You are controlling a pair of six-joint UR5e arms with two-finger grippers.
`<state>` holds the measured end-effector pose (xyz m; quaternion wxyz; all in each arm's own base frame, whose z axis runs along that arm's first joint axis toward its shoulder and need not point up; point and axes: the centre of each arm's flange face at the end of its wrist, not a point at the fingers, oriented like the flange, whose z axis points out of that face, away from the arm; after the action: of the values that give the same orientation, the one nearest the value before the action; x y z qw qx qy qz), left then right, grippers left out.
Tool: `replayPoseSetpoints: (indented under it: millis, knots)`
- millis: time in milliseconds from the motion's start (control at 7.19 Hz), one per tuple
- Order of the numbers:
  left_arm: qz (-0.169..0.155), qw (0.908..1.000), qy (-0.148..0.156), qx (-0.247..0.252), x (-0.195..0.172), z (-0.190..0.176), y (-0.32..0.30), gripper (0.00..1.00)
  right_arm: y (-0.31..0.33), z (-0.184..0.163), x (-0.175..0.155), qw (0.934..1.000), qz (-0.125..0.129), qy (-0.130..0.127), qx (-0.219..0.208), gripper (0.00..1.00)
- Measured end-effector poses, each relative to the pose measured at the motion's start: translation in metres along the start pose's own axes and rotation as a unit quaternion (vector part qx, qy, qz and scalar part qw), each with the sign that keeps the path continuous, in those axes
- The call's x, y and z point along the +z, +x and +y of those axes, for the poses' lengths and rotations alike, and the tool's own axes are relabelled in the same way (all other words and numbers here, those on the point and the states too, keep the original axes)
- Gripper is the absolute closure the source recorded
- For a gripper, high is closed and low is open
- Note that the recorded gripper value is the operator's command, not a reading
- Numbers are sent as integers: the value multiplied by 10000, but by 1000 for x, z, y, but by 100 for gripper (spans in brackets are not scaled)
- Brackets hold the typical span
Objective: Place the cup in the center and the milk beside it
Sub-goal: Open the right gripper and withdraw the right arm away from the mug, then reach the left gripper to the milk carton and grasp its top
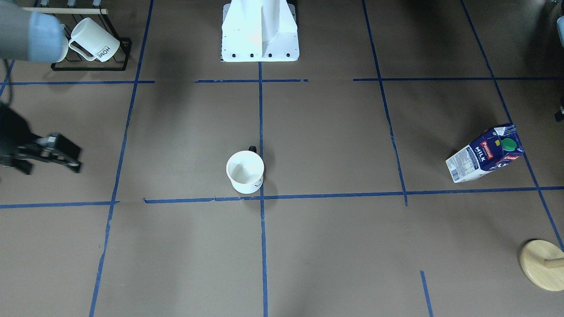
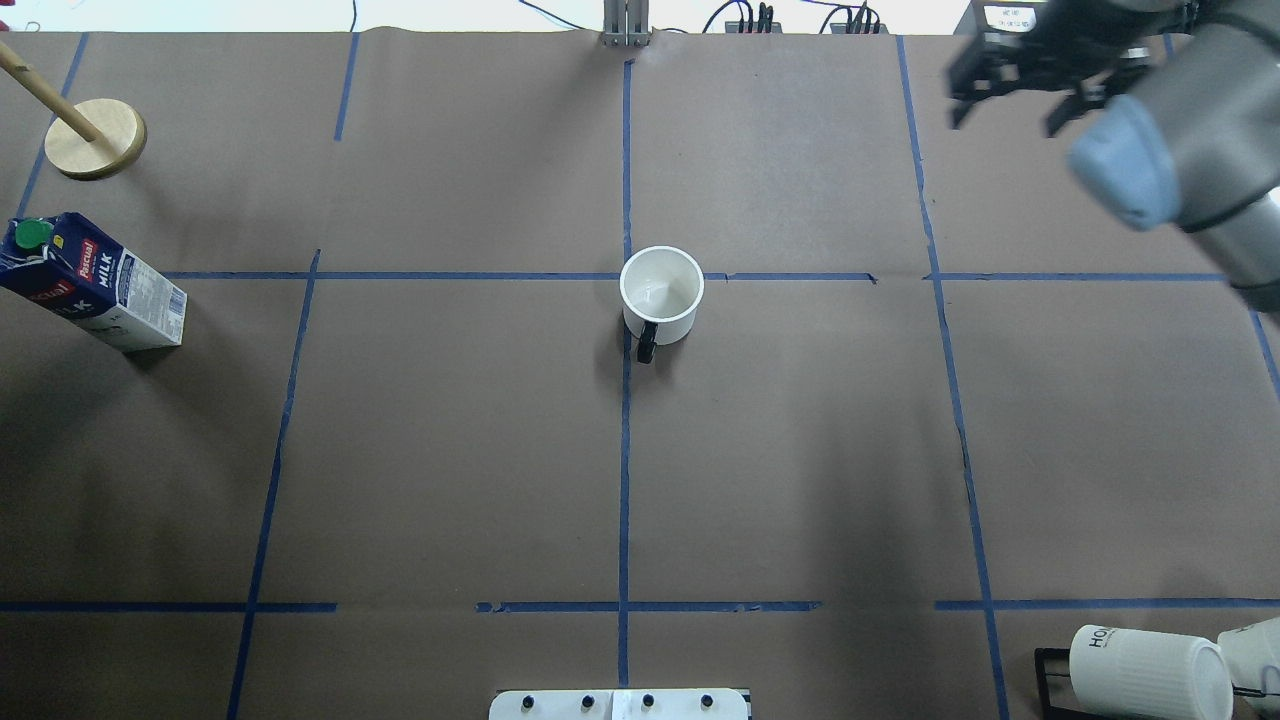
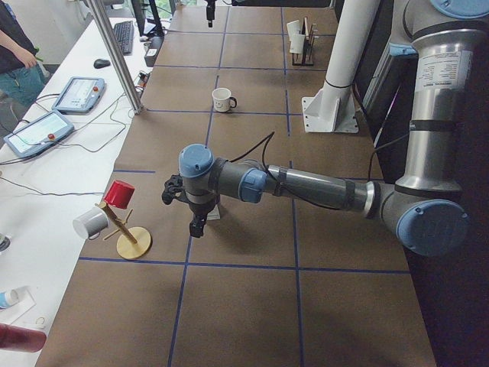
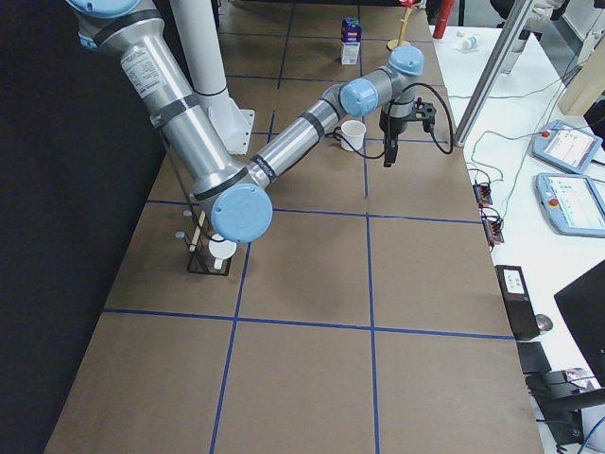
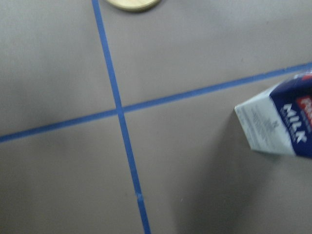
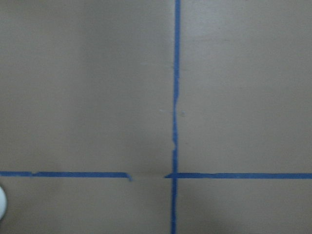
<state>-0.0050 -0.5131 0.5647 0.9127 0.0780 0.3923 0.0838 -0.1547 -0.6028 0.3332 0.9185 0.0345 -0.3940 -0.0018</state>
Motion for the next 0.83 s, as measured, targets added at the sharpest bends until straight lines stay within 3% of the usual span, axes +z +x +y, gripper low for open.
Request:
replayPoseSetpoints:
  millis: [417,696,835]
  knots:
    - [171,9997,161,-108,-20,-20,26,0,194,60,10,9953,294,-268,-885,0]
    - [328,9991,187,-167,-24,-27,57,0,292,135,40,9921,368,-481,-1102,0]
    - [360,9987,159,-311,-22,-31,71,0,318,167,52,9923,381,-400,-1112,0]
